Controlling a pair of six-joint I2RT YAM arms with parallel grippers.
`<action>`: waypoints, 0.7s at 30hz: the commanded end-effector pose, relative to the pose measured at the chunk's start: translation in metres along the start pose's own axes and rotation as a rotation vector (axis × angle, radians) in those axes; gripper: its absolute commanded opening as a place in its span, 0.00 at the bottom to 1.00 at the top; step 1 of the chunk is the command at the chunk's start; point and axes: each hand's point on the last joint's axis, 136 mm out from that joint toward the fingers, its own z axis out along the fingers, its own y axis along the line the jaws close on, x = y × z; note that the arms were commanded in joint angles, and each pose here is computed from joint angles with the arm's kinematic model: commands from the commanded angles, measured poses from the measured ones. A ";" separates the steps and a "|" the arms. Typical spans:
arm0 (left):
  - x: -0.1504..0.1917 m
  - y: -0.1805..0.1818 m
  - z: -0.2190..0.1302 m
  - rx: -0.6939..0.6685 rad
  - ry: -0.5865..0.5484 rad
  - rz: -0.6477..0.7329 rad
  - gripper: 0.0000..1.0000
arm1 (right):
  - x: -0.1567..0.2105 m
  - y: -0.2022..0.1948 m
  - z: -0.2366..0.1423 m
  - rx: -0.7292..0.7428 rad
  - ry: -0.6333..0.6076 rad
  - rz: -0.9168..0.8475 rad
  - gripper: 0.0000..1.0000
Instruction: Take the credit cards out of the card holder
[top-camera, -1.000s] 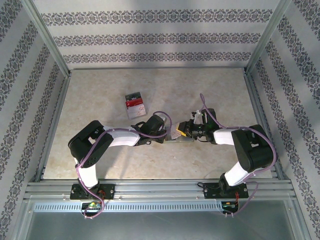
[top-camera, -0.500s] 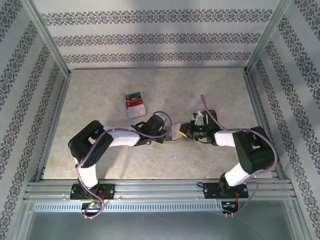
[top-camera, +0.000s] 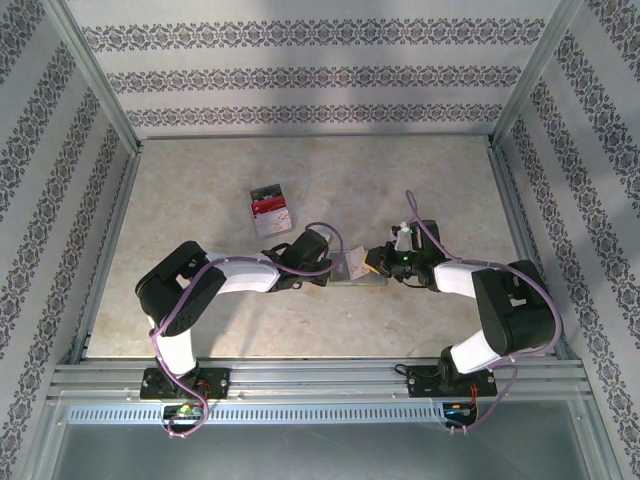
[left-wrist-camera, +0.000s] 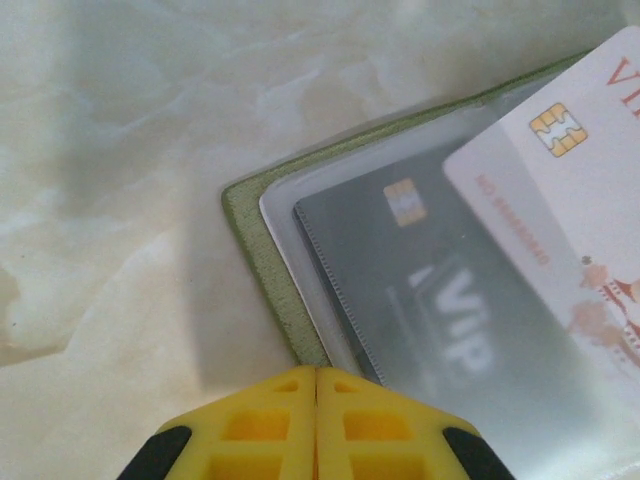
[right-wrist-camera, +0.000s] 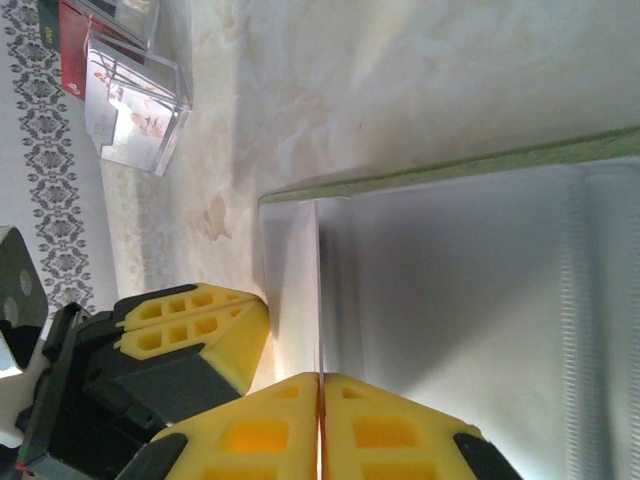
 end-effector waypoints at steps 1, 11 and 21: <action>-0.003 0.008 -0.014 -0.041 -0.012 0.014 0.14 | -0.004 -0.001 -0.009 0.036 -0.023 -0.053 0.06; -0.031 0.003 -0.042 -0.035 -0.078 0.036 0.60 | -0.007 0.012 -0.029 0.074 -0.051 -0.155 0.03; -0.071 -0.029 -0.091 0.165 -0.124 0.233 0.99 | 0.001 0.061 -0.053 -0.054 -0.060 -0.360 0.02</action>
